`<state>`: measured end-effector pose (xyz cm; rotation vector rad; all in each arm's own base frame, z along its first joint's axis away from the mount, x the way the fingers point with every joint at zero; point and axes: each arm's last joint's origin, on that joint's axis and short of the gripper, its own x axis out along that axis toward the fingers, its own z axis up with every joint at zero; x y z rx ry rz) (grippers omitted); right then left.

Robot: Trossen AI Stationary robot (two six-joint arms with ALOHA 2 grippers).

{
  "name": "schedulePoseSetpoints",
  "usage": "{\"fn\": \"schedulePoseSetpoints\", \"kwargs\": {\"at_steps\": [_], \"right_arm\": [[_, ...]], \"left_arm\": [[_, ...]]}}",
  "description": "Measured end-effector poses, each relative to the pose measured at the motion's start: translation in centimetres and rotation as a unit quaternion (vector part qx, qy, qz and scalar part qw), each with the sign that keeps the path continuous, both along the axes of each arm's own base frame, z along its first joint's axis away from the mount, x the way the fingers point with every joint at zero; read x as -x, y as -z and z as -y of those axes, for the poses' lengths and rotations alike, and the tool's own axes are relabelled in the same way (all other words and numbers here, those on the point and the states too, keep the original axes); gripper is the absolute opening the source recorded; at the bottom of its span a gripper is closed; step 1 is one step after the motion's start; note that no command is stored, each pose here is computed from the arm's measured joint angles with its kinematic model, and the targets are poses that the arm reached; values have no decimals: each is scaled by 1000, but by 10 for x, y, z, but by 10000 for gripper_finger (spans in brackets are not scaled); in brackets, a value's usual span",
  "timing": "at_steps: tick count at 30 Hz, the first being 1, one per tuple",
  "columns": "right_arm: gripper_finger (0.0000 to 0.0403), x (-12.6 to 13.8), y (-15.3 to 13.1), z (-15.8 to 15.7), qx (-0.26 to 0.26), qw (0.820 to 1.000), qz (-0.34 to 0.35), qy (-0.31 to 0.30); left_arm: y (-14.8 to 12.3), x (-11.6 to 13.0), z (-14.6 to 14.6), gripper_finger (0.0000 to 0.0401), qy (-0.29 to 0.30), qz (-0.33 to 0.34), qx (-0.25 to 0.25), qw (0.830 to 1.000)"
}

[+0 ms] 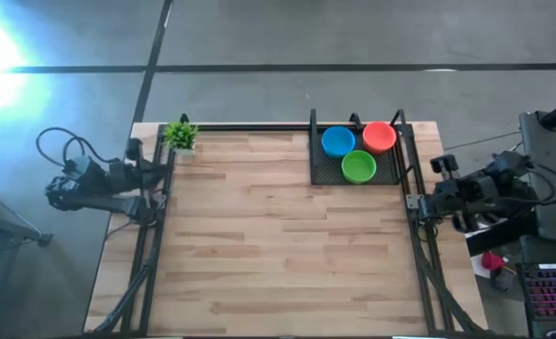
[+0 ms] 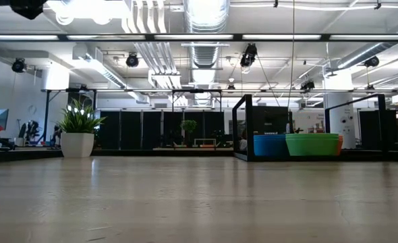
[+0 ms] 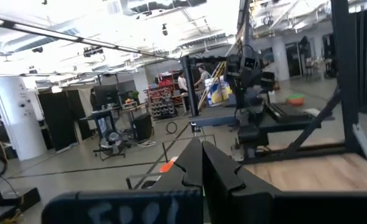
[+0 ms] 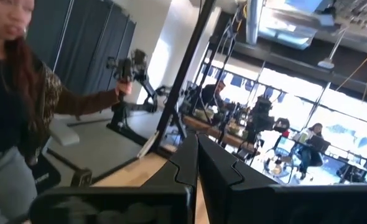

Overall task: Pick & Place Mini bowls
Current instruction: Return to Home Position

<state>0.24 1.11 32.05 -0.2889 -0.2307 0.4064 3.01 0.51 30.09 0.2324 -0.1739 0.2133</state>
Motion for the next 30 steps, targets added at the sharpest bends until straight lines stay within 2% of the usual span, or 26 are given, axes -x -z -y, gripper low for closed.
{"fn": "schedulePoseSetpoints", "kwargs": {"at_steps": [8, 16, 30], "right_arm": [[8, -34, 34, -1, -5, 1000, -23, 2], [8, -61, 66, 2, -30, 996, -36, 81], [8, -83, 115, 2, -62, 989, -87, 98]], "left_arm": [[26, -20, 3, 0, -2, -21, -15, 1000], [53, -36, 6, 0, 0, -37, -10, 999], [86, -52, 9, 0, 0, -52, -8, 999]]}}
